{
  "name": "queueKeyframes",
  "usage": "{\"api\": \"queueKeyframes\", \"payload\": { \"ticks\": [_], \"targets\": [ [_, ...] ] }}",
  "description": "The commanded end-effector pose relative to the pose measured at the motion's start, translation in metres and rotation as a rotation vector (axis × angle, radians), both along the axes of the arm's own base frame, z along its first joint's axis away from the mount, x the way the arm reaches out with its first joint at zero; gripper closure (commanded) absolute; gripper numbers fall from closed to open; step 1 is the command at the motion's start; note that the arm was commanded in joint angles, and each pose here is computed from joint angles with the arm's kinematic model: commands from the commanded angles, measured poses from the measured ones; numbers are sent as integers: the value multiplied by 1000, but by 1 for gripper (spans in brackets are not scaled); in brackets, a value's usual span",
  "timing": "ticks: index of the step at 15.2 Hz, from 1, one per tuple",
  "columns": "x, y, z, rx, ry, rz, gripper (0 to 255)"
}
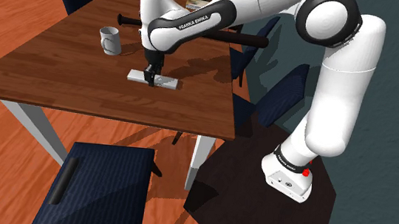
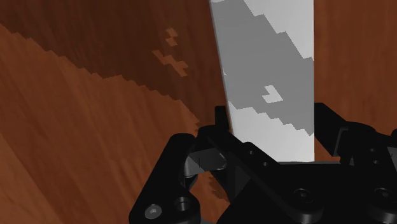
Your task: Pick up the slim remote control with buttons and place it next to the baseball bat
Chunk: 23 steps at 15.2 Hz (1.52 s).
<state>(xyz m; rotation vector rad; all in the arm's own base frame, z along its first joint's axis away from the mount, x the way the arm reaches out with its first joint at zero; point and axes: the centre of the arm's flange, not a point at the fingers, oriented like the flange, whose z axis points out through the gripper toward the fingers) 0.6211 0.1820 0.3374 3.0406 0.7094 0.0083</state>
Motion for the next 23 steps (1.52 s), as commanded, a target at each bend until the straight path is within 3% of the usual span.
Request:
{"api": "queueKeyframes", "payload": {
  "ticks": [1, 23],
  "targets": [
    [1, 1, 10, 0, 0, 0, 255],
    [1, 1, 126, 0, 0, 0, 255]
  ]
}}
